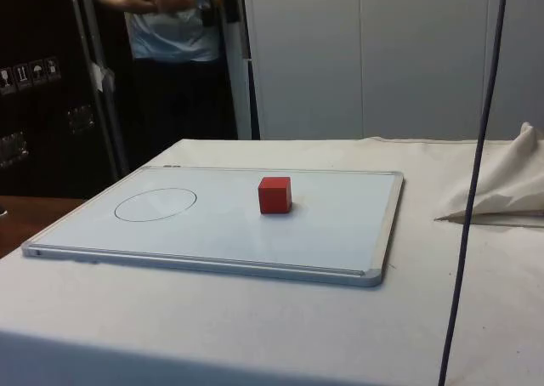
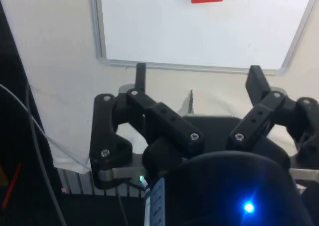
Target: Push the cube into the marked area.
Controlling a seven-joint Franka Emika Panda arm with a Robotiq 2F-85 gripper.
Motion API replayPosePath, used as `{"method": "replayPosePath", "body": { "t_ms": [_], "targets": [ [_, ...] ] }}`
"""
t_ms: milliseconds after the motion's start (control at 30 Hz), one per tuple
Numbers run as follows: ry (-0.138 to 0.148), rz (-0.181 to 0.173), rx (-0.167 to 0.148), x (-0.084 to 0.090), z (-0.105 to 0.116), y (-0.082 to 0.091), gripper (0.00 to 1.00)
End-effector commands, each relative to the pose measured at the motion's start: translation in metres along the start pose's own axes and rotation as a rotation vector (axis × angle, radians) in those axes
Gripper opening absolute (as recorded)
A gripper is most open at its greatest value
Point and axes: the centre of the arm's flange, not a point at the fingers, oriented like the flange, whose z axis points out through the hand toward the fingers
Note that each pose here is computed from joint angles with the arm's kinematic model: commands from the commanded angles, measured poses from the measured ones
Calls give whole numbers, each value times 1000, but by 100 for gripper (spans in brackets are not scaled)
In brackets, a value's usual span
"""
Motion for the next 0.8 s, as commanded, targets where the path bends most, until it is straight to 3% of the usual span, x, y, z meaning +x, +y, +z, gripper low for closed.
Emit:
{"method": "replayPosePath", "body": {
  "t_ms": [0, 67, 267, 300, 400, 433, 567, 600, 700, 733, 767],
  "targets": [
    [0, 1, 0, 0, 0, 1, 93],
    [0, 1, 0, 0, 0, 1, 88],
    [0, 1, 0, 0, 0, 1, 58],
    [0, 1, 0, 0, 0, 1, 47],
    [0, 1, 0, 0, 0, 1, 30],
    [0, 1, 0, 0, 0, 1, 30],
    [0, 1, -1, -1, 0, 1, 11],
    [0, 3, -1, -6, 0, 1, 1],
    [-1, 3, -1, -12, 1, 1, 0],
    [-10, 2, 1, -6, 2, 1, 0],
    [-1, 4, -1, -14, 1, 1, 0]
  ]
}}
